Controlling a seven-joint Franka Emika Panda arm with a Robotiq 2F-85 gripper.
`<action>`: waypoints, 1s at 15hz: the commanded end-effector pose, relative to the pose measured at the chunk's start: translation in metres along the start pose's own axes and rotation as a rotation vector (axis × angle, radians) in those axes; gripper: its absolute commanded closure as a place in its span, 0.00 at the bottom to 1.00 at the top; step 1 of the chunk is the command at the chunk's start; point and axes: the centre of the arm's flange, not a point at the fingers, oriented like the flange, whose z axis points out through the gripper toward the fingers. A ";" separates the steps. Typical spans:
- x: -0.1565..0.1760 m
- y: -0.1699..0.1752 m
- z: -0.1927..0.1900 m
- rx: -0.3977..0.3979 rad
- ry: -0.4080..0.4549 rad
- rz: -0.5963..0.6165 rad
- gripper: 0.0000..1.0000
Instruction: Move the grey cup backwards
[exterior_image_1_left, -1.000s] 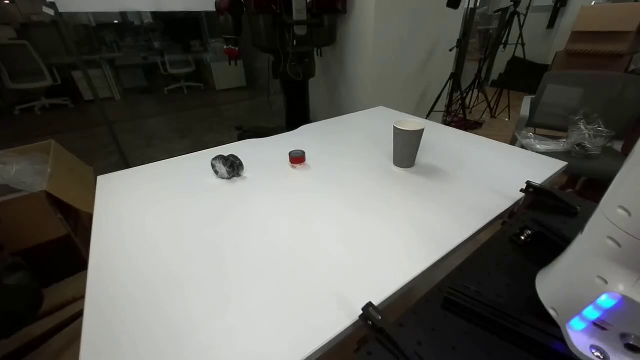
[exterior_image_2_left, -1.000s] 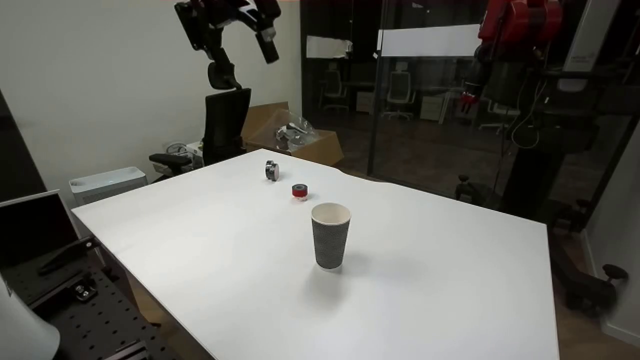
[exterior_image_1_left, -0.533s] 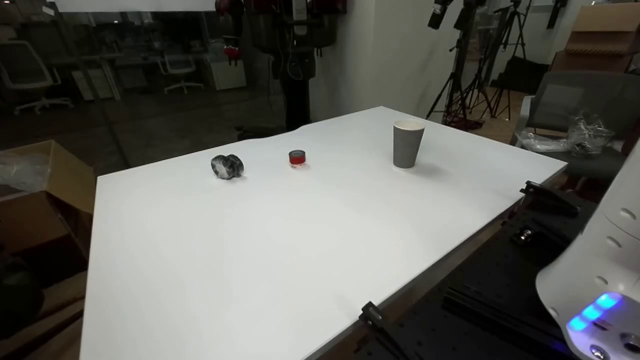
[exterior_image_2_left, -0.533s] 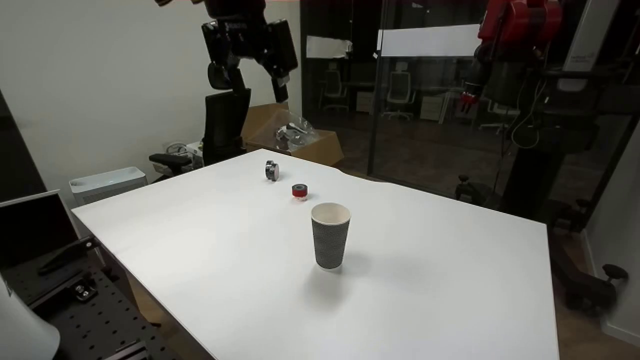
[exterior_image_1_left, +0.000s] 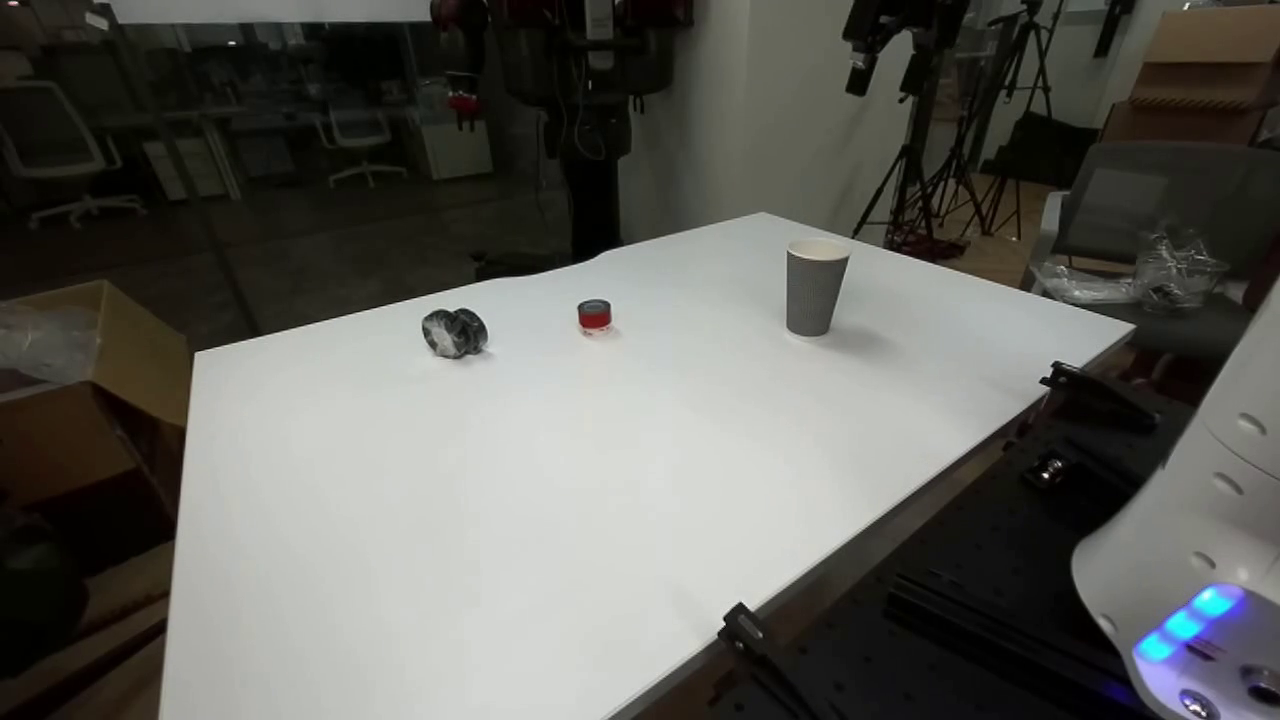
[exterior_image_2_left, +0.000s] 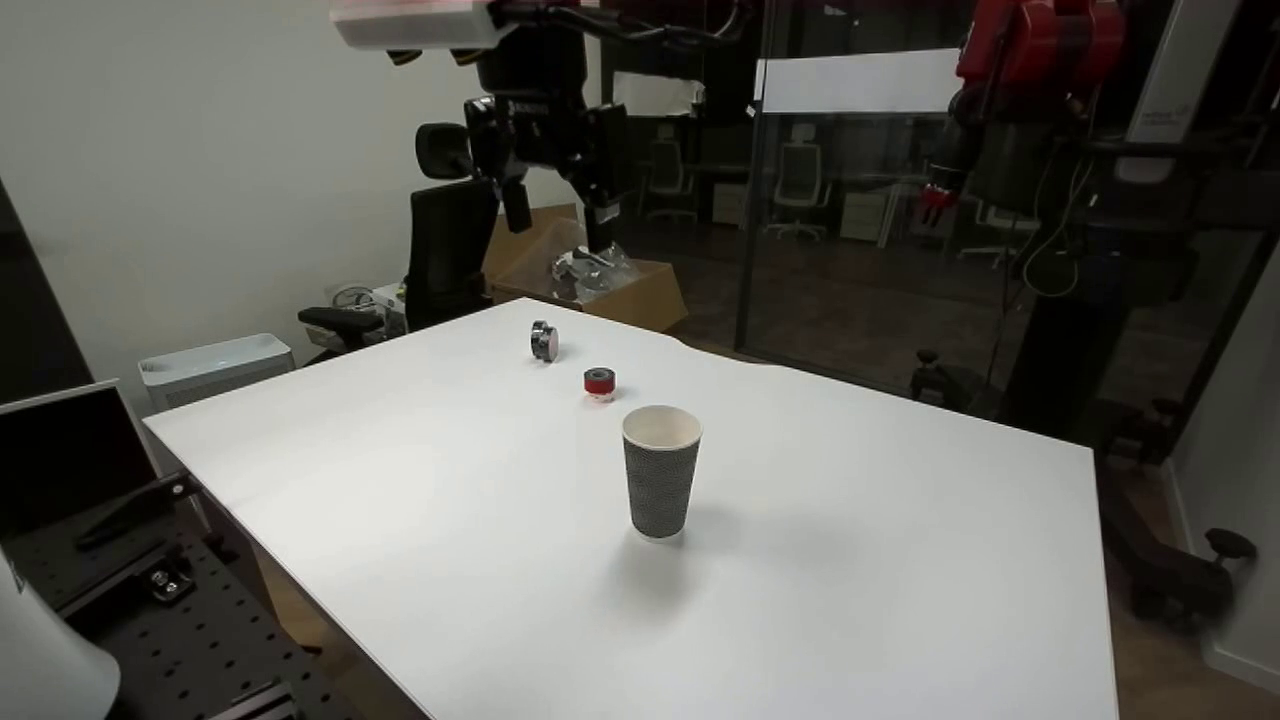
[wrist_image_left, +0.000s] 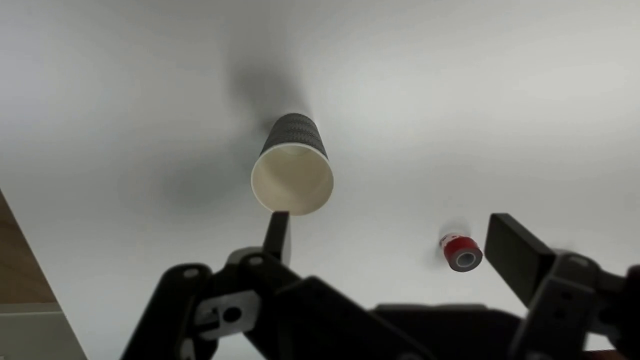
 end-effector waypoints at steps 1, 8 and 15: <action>0.014 -0.006 0.006 -0.017 -0.002 0.016 0.00; 0.089 0.025 0.070 -0.038 -0.187 -0.003 0.00; 0.090 0.019 0.113 -0.062 -0.233 -0.054 0.00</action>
